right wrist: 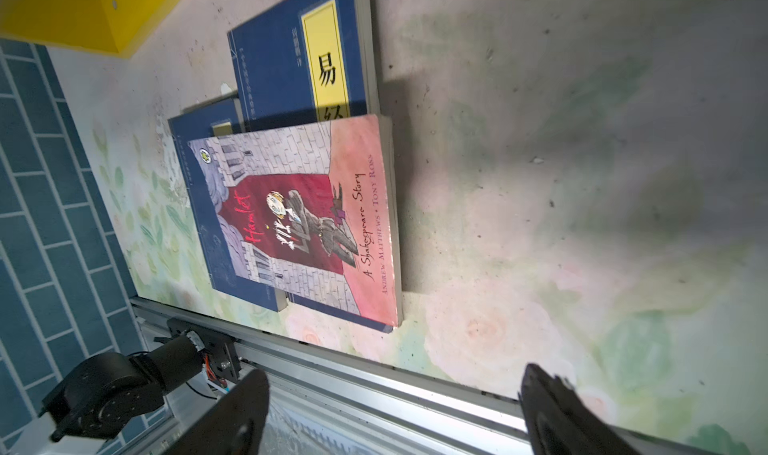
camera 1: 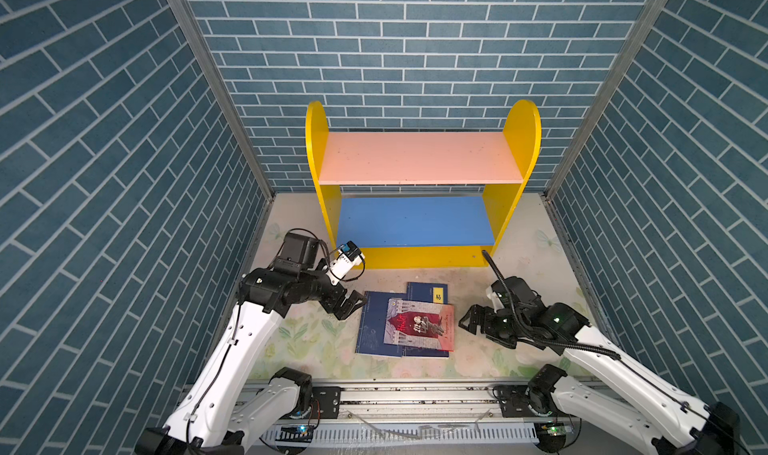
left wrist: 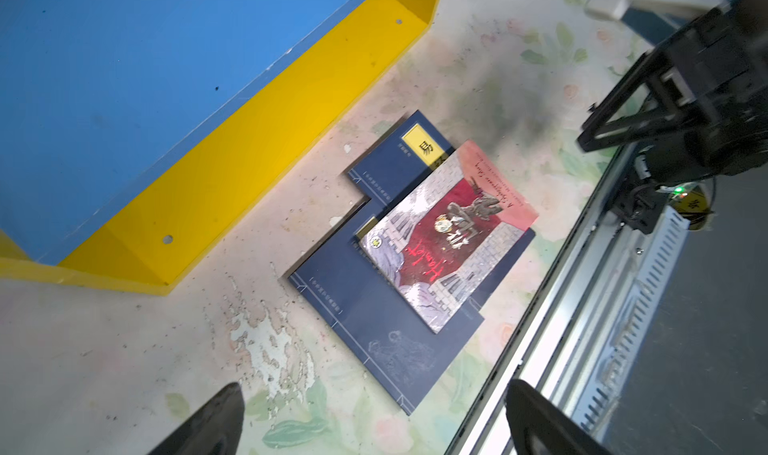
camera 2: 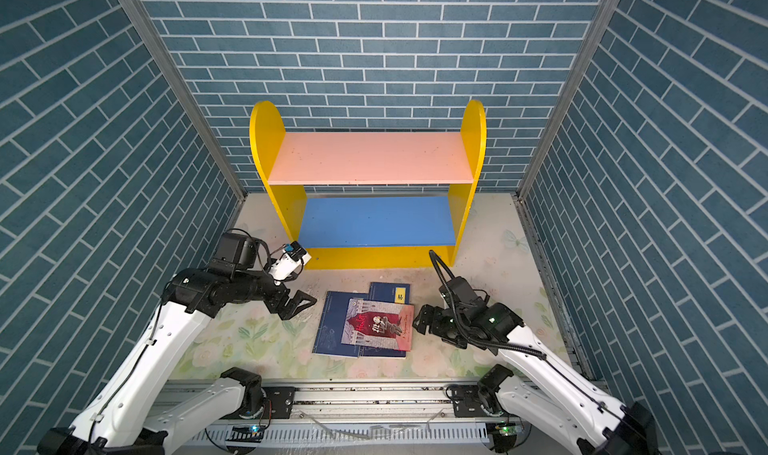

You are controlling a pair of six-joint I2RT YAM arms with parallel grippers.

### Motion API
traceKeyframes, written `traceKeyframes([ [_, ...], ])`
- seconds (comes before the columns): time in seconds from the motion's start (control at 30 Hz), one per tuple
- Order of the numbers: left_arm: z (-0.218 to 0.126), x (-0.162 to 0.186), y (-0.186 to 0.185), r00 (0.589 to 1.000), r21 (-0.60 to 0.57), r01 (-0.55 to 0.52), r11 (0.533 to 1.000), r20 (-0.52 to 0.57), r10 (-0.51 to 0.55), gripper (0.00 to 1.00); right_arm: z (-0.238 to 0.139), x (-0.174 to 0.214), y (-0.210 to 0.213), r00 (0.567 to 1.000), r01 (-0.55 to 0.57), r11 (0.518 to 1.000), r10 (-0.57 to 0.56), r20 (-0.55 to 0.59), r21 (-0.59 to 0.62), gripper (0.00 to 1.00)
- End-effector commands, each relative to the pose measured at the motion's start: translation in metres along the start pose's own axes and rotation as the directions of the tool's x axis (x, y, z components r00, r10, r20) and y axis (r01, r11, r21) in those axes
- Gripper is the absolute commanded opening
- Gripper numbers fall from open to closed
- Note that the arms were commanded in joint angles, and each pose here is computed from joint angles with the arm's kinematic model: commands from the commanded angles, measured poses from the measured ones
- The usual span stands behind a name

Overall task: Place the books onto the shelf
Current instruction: 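Move right gripper to the pink Hamlet book while left arm reaches in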

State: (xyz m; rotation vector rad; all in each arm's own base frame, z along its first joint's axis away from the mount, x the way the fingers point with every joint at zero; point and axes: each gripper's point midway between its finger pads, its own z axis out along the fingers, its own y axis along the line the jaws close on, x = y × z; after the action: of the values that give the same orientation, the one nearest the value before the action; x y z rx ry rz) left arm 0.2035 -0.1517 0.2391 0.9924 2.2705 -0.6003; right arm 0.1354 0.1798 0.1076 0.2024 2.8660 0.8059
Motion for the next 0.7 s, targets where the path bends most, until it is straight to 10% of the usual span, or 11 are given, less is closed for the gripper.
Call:
traceKeyframes([
  [0.0, 0.002, -0.012, -0.004, 0.99, 0.031, 0.14, 0.99, 0.008, -0.141, 1.0, 0.019, -0.003, 0.016, 0.999, -0.041, 0.998, 0.041, 0.002, -0.057, 0.91],
  [0.67, 0.027, -0.039, -0.005, 0.97, 0.086, 0.209, 0.974, 0.11, -0.218, 1.0, 0.079, 0.007, 0.026, 0.993, -0.099, 0.981, 0.086, -0.086, -0.168, 0.81],
])
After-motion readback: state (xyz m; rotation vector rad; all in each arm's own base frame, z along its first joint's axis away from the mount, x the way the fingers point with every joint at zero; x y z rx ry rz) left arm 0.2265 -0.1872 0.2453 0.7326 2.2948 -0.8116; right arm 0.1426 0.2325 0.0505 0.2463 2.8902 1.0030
